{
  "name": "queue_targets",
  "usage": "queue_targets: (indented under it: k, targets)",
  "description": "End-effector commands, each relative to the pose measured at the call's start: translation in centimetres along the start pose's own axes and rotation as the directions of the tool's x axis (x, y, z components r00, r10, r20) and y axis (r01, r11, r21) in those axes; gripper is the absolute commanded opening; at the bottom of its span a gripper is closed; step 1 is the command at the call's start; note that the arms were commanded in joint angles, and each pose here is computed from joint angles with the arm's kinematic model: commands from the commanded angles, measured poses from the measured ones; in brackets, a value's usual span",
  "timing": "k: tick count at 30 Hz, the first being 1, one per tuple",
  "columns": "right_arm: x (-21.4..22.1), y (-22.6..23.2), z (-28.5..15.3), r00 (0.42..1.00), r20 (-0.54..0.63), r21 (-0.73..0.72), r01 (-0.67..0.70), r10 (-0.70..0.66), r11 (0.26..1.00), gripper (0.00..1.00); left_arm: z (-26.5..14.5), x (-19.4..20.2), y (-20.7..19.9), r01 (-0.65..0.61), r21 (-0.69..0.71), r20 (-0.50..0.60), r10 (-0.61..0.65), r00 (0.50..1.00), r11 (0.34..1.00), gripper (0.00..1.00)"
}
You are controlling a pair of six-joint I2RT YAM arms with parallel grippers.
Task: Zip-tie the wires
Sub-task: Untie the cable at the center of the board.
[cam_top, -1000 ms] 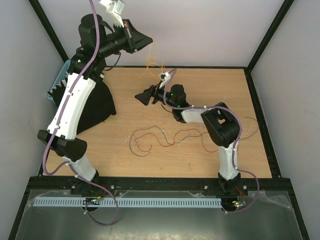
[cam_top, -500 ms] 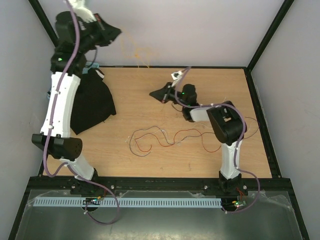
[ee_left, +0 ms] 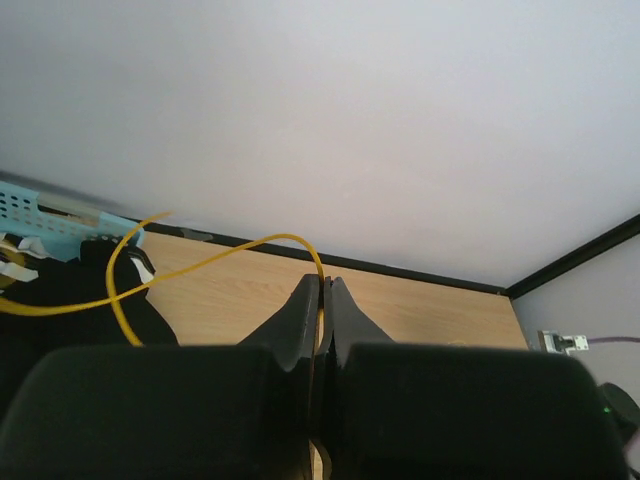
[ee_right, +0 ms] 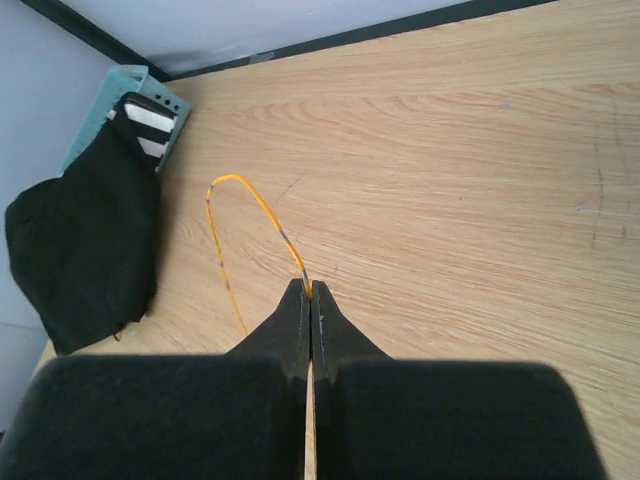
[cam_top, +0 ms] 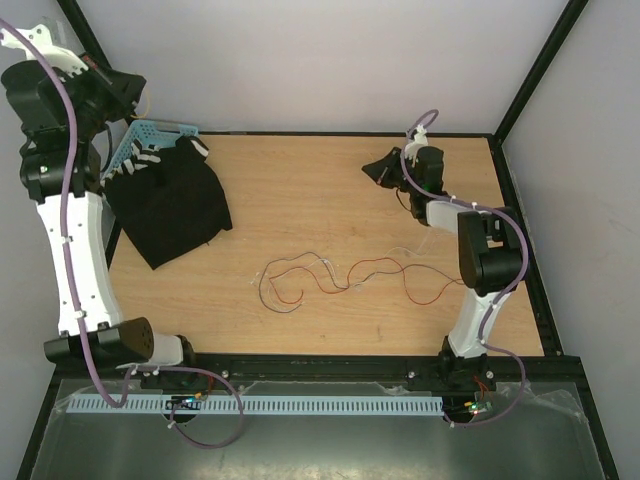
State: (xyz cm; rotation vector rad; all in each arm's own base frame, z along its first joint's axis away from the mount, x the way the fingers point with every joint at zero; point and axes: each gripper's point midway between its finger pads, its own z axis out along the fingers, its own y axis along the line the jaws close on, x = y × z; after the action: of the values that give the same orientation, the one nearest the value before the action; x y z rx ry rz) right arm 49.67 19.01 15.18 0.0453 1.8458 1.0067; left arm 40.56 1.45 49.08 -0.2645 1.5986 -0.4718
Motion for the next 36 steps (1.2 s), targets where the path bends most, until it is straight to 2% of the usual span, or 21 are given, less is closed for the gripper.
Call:
queue_targets:
  k: [1,3,4,6,9,11,13,19,23,25,28,30,33,36]
  targets:
    - [0.6,-2.3,0.6,0.998,-0.060,0.096,0.033,-0.027,0.995,0.00,-1.1,-0.4,-1.3,-0.007,0.071,0.006,0.007,1.000,0.997,0.00]
    - [0.7,-1.8,1.2,0.997,-0.080,0.054,0.028,-0.023,0.998,0.00,-1.1,0.0,-2.5,0.021,0.133,-0.023,-0.018,1.000,0.991,0.00]
    - [0.7,-1.6,1.5,0.995,-0.093,0.037,0.023,-0.020,0.999,0.04,-1.1,0.2,-3.0,0.042,0.164,-0.040,-0.036,0.999,0.985,0.00]
    - [0.2,-0.9,1.7,0.995,-0.100,0.030,0.029,-0.026,0.999,0.29,-1.1,0.8,-4.1,0.082,0.223,-0.079,-0.065,0.995,0.971,0.00]
    - [-1.0,-0.2,1.3,0.992,-0.105,0.058,0.081,-0.075,0.995,0.56,-1.3,2.0,-6.2,0.109,0.300,-0.127,-0.074,0.989,0.948,0.00]
    - [-2.0,0.4,0.8,0.987,-0.121,0.077,0.120,-0.110,0.990,0.69,-1.6,2.7,-7.7,0.116,0.348,-0.150,-0.067,0.986,0.930,0.00]
    - [-2.8,0.9,0.3,0.976,-0.153,0.091,0.173,-0.158,0.981,0.76,-1.8,3.3,-9.1,0.133,0.390,-0.173,-0.070,0.982,0.911,0.00]
    - [-6.2,2.2,-2.1,0.946,-0.194,0.192,0.295,-0.259,0.936,0.89,-2.4,5.2,-12.9,0.182,0.498,-0.240,-0.067,0.968,0.848,0.00]
    - [-8.6,3.4,-4.5,0.941,-0.139,0.260,0.336,-0.309,0.905,0.90,-3.0,6.5,-15.5,0.227,0.571,-0.305,-0.052,0.951,0.789,0.00]
    - [-8.8,5.9,-5.1,0.945,-0.103,0.178,0.324,-0.310,0.929,0.91,-3.6,7.1,-16.8,0.221,0.601,-0.309,-0.033,0.951,0.768,0.00]
    - [-8.3,10.8,-6.0,0.953,-0.022,-0.027,0.303,-0.304,0.953,0.91,-4.7,7.7,-18.6,0.213,0.633,-0.308,-0.011,0.951,0.744,0.00]
    - [-7.2,13.5,-7.0,0.932,0.037,-0.110,0.361,-0.359,0.926,0.93,-5.5,8.0,-19.7,0.204,0.655,-0.300,0.003,0.954,0.728,0.00]
    - [-5.4,16.8,-8.6,0.863,0.171,-0.163,0.501,-0.476,0.850,1.00,-6.1,8.4,-20.9,0.199,0.674,-0.294,0.011,0.956,0.711,0.00]
    - [-1.1,17.8,-9.8,0.865,0.184,-0.269,0.501,-0.467,0.823,0.99,-6.6,8.9,-22.1,0.206,0.695,-0.302,0.020,0.953,0.689,0.00]
